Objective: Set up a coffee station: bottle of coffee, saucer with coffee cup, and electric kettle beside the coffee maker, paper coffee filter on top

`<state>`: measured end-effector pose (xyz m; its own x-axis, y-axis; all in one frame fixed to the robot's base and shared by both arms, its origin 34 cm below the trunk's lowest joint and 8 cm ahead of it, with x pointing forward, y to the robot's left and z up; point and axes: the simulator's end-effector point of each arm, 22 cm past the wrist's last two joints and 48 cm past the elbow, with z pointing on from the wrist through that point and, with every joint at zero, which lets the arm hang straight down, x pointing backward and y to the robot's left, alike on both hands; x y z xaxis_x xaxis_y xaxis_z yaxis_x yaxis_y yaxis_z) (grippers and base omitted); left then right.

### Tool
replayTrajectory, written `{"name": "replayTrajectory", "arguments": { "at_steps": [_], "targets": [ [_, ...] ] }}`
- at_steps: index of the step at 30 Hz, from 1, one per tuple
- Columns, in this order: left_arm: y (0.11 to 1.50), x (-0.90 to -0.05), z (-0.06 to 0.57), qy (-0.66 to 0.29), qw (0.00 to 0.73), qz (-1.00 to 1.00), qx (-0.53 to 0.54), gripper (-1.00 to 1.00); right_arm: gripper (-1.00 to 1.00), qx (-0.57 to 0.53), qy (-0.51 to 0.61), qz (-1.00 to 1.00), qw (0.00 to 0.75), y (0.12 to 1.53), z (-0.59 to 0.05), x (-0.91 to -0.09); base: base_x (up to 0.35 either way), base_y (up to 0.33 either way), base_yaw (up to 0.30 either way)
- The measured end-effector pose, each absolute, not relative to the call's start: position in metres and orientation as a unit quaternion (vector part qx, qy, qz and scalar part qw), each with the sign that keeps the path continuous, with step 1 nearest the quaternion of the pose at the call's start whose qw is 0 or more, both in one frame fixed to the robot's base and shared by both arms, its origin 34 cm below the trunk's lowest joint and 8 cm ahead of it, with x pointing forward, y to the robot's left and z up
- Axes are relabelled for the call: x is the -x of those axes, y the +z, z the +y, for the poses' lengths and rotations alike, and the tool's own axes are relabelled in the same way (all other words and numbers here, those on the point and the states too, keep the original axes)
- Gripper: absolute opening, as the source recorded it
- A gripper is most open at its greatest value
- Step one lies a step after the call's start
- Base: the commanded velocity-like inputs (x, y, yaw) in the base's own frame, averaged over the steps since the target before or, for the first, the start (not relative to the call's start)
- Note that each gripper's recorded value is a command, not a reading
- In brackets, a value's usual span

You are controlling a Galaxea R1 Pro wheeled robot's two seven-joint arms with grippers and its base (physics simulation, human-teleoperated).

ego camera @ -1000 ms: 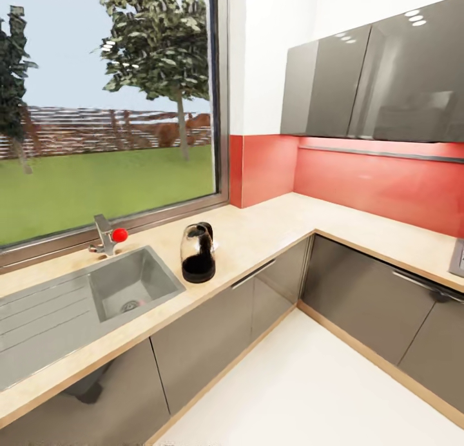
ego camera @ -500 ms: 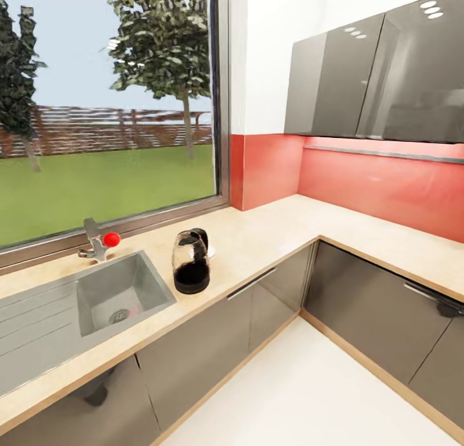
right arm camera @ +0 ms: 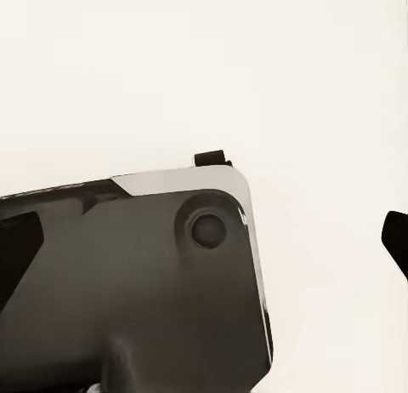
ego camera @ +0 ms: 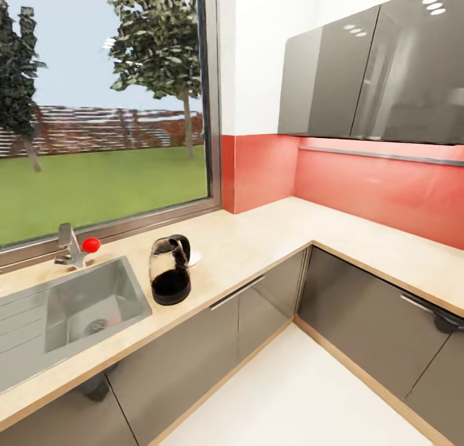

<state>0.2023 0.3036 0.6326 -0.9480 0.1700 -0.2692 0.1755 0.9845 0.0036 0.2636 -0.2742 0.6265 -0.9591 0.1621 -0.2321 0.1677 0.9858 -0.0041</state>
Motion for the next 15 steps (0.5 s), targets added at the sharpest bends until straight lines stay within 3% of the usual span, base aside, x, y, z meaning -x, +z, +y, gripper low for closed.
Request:
{"name": "replayTrajectory", "arguments": {
  "at_steps": [15],
  "targets": [
    [0.6326,-0.2025,0.3035,-0.01,0.136,0.987,-0.088,1.0,1.0,-0.082,-0.012,0.99,0.116,0.6264,-0.274,-0.2636,0.148,-0.259,0.258]
  ]
}}
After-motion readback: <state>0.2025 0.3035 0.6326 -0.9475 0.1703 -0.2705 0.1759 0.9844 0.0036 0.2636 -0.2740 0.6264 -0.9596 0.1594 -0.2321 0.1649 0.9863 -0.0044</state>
